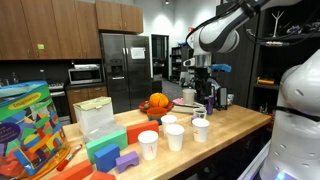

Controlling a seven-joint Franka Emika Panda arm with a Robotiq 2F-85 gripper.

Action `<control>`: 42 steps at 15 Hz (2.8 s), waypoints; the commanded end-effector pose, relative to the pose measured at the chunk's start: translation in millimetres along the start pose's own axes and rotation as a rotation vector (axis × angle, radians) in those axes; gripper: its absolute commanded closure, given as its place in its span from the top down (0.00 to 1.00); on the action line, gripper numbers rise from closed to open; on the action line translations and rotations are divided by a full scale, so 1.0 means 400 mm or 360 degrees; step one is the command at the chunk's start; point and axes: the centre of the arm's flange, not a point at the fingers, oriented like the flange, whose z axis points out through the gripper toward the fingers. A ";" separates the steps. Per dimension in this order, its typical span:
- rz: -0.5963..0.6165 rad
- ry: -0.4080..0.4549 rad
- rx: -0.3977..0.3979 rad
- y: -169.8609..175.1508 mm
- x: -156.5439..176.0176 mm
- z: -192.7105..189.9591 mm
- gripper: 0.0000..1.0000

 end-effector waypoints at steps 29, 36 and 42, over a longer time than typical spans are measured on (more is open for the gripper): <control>-0.0536 0.0030 0.0001 -0.031 -0.010 0.287 1.00; -0.0567 -0.0006 0.0030 -0.036 -0.014 0.322 1.00; -0.0583 -0.0025 -0.0034 -0.030 0.008 0.326 0.54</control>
